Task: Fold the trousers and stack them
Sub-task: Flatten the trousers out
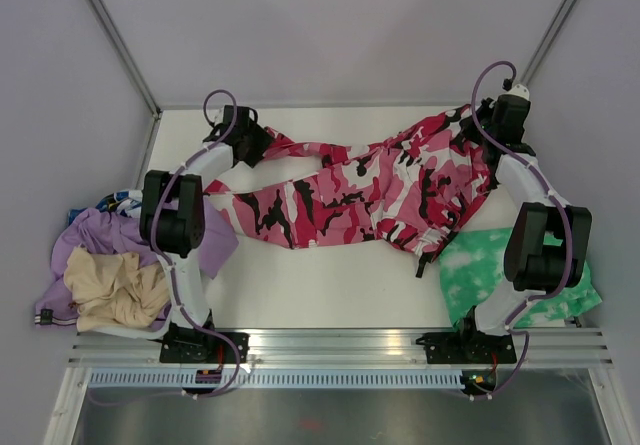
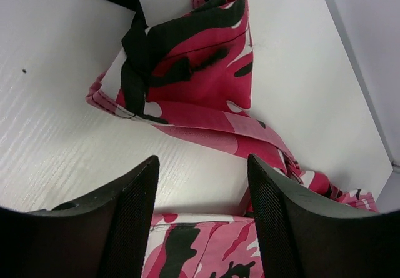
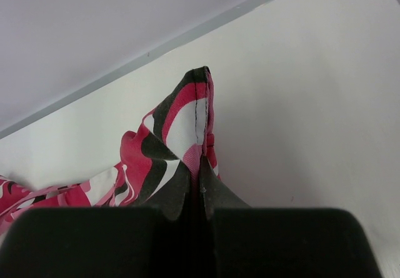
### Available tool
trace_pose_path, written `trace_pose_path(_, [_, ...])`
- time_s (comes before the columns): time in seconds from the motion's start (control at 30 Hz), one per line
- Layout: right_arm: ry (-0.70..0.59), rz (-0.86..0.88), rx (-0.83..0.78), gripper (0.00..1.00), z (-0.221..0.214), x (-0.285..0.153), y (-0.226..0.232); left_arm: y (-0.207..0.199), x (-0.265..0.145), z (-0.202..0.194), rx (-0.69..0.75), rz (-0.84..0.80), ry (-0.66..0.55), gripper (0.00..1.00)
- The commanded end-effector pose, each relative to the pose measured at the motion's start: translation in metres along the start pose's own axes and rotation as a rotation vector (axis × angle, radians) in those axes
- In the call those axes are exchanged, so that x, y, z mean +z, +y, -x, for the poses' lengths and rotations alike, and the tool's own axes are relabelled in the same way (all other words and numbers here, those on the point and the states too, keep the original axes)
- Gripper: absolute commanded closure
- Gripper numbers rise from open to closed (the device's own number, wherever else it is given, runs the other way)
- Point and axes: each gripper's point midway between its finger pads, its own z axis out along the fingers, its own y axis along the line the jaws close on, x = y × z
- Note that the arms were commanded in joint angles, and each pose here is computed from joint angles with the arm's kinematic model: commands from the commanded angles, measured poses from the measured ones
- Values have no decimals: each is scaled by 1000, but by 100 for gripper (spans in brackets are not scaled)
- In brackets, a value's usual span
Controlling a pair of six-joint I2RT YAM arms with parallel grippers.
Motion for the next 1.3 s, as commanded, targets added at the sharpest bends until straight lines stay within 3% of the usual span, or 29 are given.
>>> trace_pose_path(0.0, [-113, 56, -7, 100, 37, -16, 18, 20, 6, 6, -111, 100, -61, 35])
trace_pose_path(0.27, [-133, 55, 11, 100, 41, -20, 19, 34, 47, 10, -155, 186, -91, 37])
trace_pose_path(0.37, [-130, 41, -3, 100, 43, -18, 17, 34, 61, 13, -156, 179, -108, 45])
trace_pose_path(0.47, [-116, 22, -30, 100, 43, -14, 13, 22, 61, 26, -166, 125, -139, 70])
trace_pose_path(0.53, [-120, 9, -53, 100, 47, -14, 12, 8, 53, 42, -141, 82, -173, 96])
trace_pose_path(0.67, [-170, 6, -95, 100, 70, -20, 18, -22, 9, 109, -68, 12, -343, 98])
trace_pose_path(0.83, [-254, 40, -139, 100, 108, -33, 34, -61, -78, 201, 43, -161, -619, 98])
trace_pose_path(0.93, [-315, 85, -174, 100, 130, -41, 44, -85, -114, 226, 82, -272, -700, 98])
trace_pose_path(1.0, [-342, 139, -209, 100, 142, -46, 53, -81, -137, 255, 100, -280, -772, 98])
trace_pose_path(1.1, [-381, 208, -268, 100, 149, -55, 67, -98, -170, 270, 122, -327, -812, 98])
trace_pose_path(1.27, [-403, 240, -293, 100, 154, -66, 74, -88, -180, 272, 143, -150, -718, 98])
